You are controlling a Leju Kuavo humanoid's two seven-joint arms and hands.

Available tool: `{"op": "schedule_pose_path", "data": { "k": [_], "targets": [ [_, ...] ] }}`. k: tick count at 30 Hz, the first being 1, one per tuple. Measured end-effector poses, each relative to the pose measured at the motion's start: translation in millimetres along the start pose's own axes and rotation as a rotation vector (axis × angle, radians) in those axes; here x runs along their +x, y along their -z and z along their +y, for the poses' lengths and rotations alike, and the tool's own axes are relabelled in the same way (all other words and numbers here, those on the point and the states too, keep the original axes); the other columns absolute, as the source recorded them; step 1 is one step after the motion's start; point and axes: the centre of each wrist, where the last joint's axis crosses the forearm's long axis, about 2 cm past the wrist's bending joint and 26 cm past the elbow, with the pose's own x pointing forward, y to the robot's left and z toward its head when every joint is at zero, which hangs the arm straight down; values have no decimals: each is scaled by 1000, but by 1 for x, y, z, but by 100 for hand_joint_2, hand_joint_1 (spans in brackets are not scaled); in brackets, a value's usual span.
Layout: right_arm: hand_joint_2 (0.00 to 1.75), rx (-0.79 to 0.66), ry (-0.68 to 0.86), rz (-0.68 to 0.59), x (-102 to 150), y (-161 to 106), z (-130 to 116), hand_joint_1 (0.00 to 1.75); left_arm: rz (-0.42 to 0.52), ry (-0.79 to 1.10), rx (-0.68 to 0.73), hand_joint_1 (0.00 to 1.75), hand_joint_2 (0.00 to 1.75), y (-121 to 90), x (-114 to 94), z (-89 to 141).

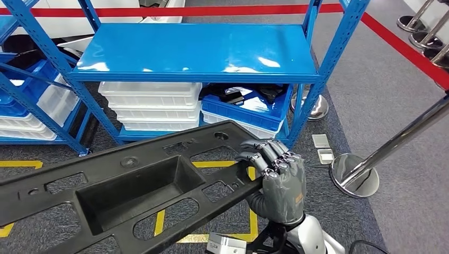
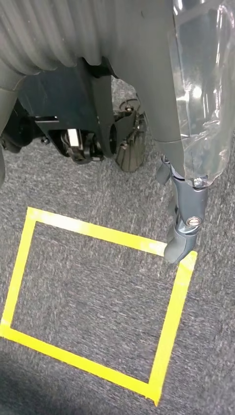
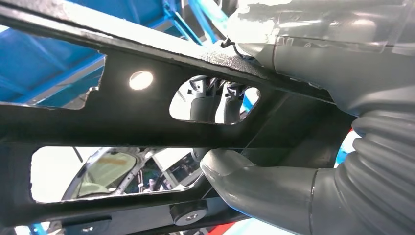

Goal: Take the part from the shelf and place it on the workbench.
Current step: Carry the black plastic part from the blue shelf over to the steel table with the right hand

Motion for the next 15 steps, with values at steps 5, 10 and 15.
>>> {"op": "schedule_pose_path", "data": {
  "k": [5, 10, 15],
  "targets": [
    [175, 2, -4, 4, 0, -1, 0, 175, -4, 2, -1, 0, 175, 0, 0, 0],
    [175, 4, -19, 7, 1, -2, 0, 175, -5, 3, -2, 0, 175, -1, -1, 0],
    [175, 10, -25, 10, 1, -3, 0, 175, -9, 2, -2, 0, 175, 0, 0, 0]
  ]
}}
